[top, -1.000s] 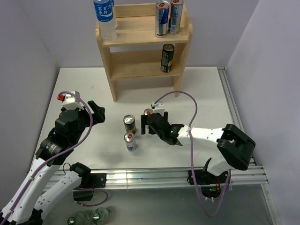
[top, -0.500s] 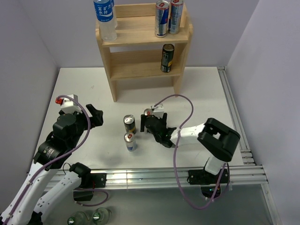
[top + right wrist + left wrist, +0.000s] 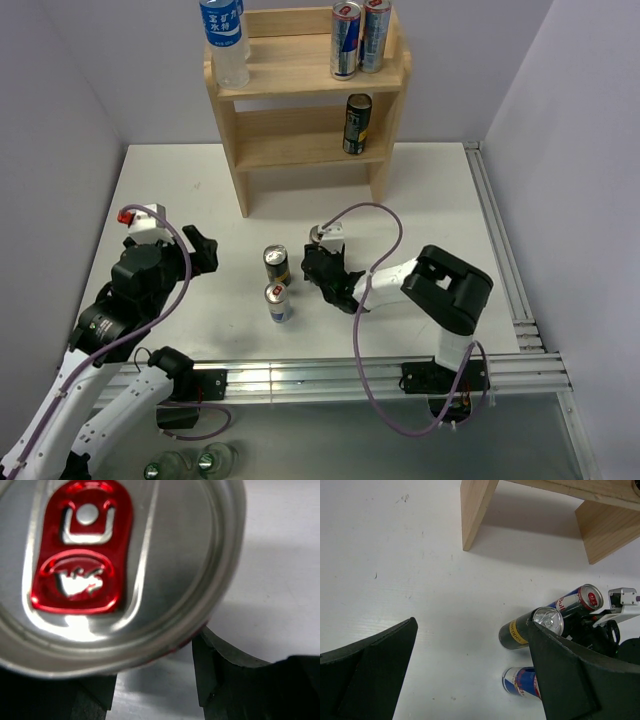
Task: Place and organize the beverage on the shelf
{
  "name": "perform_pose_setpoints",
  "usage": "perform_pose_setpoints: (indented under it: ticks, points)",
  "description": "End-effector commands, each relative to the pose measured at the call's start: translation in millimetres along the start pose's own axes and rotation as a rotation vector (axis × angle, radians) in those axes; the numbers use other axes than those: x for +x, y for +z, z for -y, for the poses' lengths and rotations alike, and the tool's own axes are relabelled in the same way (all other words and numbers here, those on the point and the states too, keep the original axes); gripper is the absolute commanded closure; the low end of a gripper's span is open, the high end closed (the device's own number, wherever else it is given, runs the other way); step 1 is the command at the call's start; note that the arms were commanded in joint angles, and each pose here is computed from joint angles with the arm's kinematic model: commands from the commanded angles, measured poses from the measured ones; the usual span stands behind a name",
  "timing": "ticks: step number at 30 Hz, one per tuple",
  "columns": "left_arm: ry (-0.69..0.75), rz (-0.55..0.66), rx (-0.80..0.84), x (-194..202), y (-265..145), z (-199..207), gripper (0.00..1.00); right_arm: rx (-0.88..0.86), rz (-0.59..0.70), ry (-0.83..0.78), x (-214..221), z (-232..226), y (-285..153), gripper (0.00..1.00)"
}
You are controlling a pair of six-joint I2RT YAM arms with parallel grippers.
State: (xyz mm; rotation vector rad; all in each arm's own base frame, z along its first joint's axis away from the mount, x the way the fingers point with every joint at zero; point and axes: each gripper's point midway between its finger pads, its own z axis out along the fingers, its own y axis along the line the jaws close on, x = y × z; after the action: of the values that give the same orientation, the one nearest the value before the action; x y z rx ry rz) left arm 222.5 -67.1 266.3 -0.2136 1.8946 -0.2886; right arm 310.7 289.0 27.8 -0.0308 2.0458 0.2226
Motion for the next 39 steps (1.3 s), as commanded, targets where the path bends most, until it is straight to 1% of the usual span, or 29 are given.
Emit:
perform_pose_setpoints:
  ticks: [1,2,3,4,6,8,9,10,12,13,15,16,18,19,20,21,22,23,24,25,27,28,30,34,36,39]
  points:
    - [-0.002,0.054,0.018,-21,-9,4,0.01,0.010,0.161,0.103,-92,-17,-23,1.00]
    - [0.005,0.051,0.032,-20,-8,6,0.01,0.043,0.141,0.068,-96,-10,-31,1.00]
    - [0.004,0.047,0.035,-18,-8,7,0.01,0.053,0.168,0.068,-112,-9,-39,1.00]
    - [-0.003,0.051,0.034,-20,-8,7,0.01,0.030,0.225,0.084,-149,-13,-57,1.00]
    - [-0.017,0.067,0.038,-22,-7,8,0.01,0.045,0.259,0.067,-179,-7,-76,1.00]
    - [-0.039,0.090,0.047,-27,-9,10,0.01,0.043,0.324,0.057,-227,-6,-103,1.00]
    - [-0.046,0.097,0.047,-28,-10,10,0.01,0.041,0.344,0.055,-242,-6,-111,1.00]
    - [-0.054,0.103,0.051,-29,-10,10,0.01,0.039,0.392,0.060,-274,-6,-127,1.00]
    - [-0.068,0.107,0.057,-30,-10,12,0.01,0.044,0.410,0.039,-296,-5,-140,1.00]
    - [-0.074,0.113,0.057,-31,-11,11,0.01,0.034,0.448,0.043,-322,-8,-154,1.00]
    - [-0.082,0.117,0.059,-30,-10,12,0.01,0.033,0.475,0.041,-344,-8,-166,1.00]
    - [-0.089,0.125,0.062,-32,-11,12,0.01,0.024,0.511,0.040,-366,-11,-177,1.00]
    - [-0.100,0.134,0.062,-33,-13,11,0.01,0.016,0.541,0.033,-387,-15,-185,1.00]
    - [-0.105,0.133,0.060,-32,-12,11,0.01,0.012,0.568,0.026,-407,-20,-190,1.00]
    - [-0.108,0.134,0.060,-32,-13,11,0.01,0.012,0.574,0.018,-416,-22,-189,1.00]
    - [-0.115,0.141,0.065,-33,-14,11,0.01,0.019,0.562,-0.026,-417,-31,-177,1.00]
    - [-0.120,0.145,0.069,-33,-15,11,0.01,0.009,0.604,-0.016,-442,-33,-188,1.00]
    - [-0.126,0.145,0.069,-33,-15,11,0.01,0.015,0.603,-0.031,-449,-35,-185,1.00]
    - [-0.132,0.149,0.070,-33,-17,10,0.01,0.019,0.590,-0.057,-450,-44,-168,1.00]
    - [-0.140,0.149,0.071,-32,-18,9,0.01,0.008,0.634,-0.031,-475,-44,-181,1.00]
    - [-0.153,0.151,0.068,-30,-22,6,0.01,0.016,0.638,-0.044,-486,-47,-174,1.00]
    - [-0.158,0.148,0.068,-28,-23,5,0.01,0.018,0.657,-0.036,-499,-51,-170,1.00]
    - [-0.166,0.151,0.064,-26,-28,1,0.01,0.037,0.666,-0.045,-509,-51,-159,1.00]
    - [-0.184,0.147,0.057,-23,-36,-5,0.01,0.058,0.680,-0.039,-518,-48,-142,1.00]
    - [-0.187,0.156,0.082,-24,-40,-2,0.01,0.063,0.682,-0.033,-519,-46,-136,1.00]
    - [-0.191,0.140,0.076,-23,-38,-1,0.01,0.080,0.679,-0.034,-519,-42,-126,1.00]
